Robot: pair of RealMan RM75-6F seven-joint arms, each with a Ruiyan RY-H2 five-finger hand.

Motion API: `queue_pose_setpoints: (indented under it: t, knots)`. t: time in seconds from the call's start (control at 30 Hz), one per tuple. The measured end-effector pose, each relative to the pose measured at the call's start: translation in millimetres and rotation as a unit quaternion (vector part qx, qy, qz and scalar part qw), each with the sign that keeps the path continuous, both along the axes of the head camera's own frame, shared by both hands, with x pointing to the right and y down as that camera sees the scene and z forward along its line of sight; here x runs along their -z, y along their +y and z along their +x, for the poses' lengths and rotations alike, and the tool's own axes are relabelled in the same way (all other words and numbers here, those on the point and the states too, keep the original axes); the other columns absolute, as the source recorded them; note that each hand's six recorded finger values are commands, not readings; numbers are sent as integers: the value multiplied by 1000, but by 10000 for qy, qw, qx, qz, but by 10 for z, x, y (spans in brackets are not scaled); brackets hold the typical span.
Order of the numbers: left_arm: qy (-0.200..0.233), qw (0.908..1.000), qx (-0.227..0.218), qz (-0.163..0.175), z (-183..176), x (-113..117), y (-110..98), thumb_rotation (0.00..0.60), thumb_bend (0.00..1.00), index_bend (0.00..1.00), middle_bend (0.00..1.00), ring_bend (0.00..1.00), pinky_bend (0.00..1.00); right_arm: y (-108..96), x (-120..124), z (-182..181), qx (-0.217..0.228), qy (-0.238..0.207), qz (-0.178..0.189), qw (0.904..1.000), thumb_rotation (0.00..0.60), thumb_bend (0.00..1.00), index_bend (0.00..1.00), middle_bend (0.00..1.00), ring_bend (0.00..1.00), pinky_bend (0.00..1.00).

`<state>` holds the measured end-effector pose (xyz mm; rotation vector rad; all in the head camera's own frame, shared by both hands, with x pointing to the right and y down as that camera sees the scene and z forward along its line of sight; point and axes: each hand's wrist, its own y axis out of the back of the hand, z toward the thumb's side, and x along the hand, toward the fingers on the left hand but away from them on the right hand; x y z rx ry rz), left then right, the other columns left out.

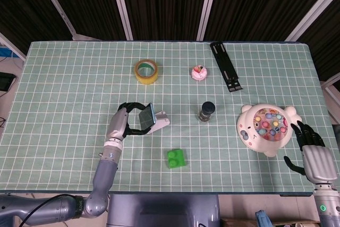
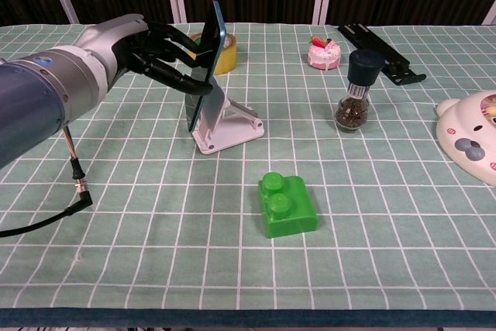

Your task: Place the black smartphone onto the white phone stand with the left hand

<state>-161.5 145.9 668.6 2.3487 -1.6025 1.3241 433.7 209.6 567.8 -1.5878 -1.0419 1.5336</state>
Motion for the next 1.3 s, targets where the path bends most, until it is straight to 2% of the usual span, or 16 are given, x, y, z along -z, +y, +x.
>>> queue_pose_setpoints:
  t: [0.23, 0.67, 1.07, 1.3]
  knots:
    - [252, 9993, 207, -175, -25, -52, -12, 600, 213, 566, 612, 124, 0, 0, 0, -1, -1, -5, -2, 10000, 600, 363, 60, 0, 0, 151]
    - [313, 9986, 293, -299, -70, -187, -8, 600, 213, 564, 612, 124, 0, 0, 0, -1, -3, -15, -3, 10000, 600, 363, 60, 0, 0, 151]
    - [640, 9952, 490, -559, -64, -248, 37, 600, 213, 560, 612, 125, 0, 0, 1, -2, -3, -20, 0, 10000, 600, 363, 60, 0, 0, 151]
    - [637, 9951, 501, -563, -82, -278, 34, 600, 213, 560, 612, 124, 0, 0, 1, -1, -4, -25, -1, 10000, 600, 363, 60, 0, 0, 151]
